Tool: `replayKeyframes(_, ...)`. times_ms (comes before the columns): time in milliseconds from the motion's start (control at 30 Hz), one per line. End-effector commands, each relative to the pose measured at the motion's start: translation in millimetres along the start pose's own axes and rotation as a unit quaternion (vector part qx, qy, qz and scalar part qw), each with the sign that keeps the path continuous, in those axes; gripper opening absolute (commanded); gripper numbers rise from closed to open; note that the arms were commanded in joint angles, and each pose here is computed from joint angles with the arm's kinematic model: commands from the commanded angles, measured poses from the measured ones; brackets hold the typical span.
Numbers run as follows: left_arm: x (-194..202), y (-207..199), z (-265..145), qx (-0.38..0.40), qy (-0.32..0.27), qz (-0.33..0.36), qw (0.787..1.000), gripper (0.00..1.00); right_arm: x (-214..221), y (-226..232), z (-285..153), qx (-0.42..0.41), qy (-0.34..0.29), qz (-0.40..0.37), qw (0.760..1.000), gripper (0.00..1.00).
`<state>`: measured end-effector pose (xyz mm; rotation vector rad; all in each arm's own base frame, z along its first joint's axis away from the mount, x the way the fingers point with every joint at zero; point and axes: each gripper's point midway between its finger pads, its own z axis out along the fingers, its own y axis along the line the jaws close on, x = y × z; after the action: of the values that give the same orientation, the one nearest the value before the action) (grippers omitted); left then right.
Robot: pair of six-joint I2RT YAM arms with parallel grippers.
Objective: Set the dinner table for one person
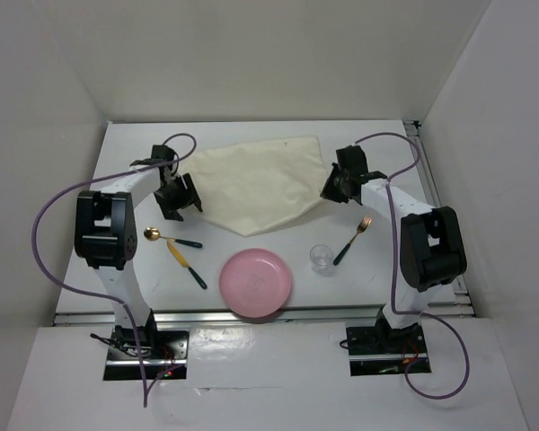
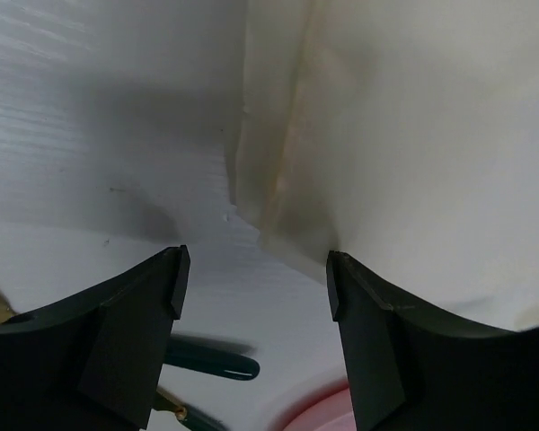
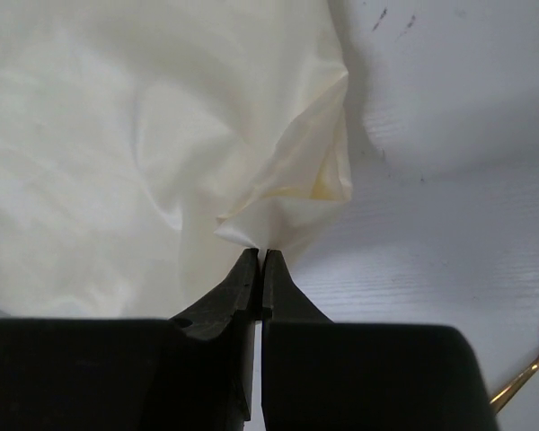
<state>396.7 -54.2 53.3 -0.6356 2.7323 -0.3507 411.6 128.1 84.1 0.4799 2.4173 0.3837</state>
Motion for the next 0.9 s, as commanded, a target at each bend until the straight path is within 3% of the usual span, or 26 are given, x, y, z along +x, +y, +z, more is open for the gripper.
replayKeyframes(0, -6, -9, 9, 0.018, -0.005, 0.007, 1.0, 0.8, -32, 27, -16, -0.045, -0.04, -0.008, 0.998, 0.0)
replayKeyframes(167, -12, -12, 32, 0.018, 0.014, 0.004, 1.0, 0.65, -35, 27, -14, -0.046, -0.039, -0.005, 0.998, 0.0)
replayKeyframes(200, -18, -21, 30, 0.035, 0.012, 0.006, 0.999, 0.36, -37, 28, -16, -0.046, -0.039, -0.005, 0.998, 0.0)
replayKeyframes(233, -18, -23, 27, 0.039, 0.015, 0.012, 0.999, 0.15, -37, 28, -16, -0.046, -0.039, -0.005, 0.998, 0.0)
replayKeyframes(267, -19, -25, 25, 0.043, 0.016, 0.02, 0.999, 0.0, -38, 26, -16, -0.042, -0.042, -0.01, 0.998, 0.0)
replayKeyframes(533, -69, -69, -104, 0.077, -0.107, 0.058, 0.99, 0.0, -57, 10, -37, -0.033, -0.08, -0.011, 0.996, 0.0)
replayKeyframes(600, -80, -66, -84, 0.051, -0.089, 0.052, 0.993, 0.0, -56, 7, -35, -0.035, -0.078, -0.004, 0.996, 0.0)
replayKeyframes(667, -117, -82, -91, 0.046, -0.116, 0.053, 0.991, 0.0, -53, 10, -31, -0.042, -0.071, 0.006, 0.997, 0.0)
replayKeyframes(700, -118, -69, -55, 0.021, -0.074, 0.042, 0.996, 0.0, -53, 11, -31, -0.043, -0.07, 0.01, 0.997, 0.0)
replayKeyframes(733, -151, -84, -71, 0.041, -0.118, 0.043, 0.991, 0.17, -46, 11, -25, -0.049, -0.058, 0.014, 0.997, 0.0)
replayKeyframes(800, -158, -89, -60, 0.06, -0.096, 0.039, 0.993, 0.69, -45, 13, -22, -0.053, -0.054, 0.022, 0.997, 0.0)
replayKeyframes(867, -159, -90, -57, 0.078, -0.086, 0.03, 0.993, 0.97, -41, 19, -18, -0.058, -0.045, 0.023, 0.997, 0.0)
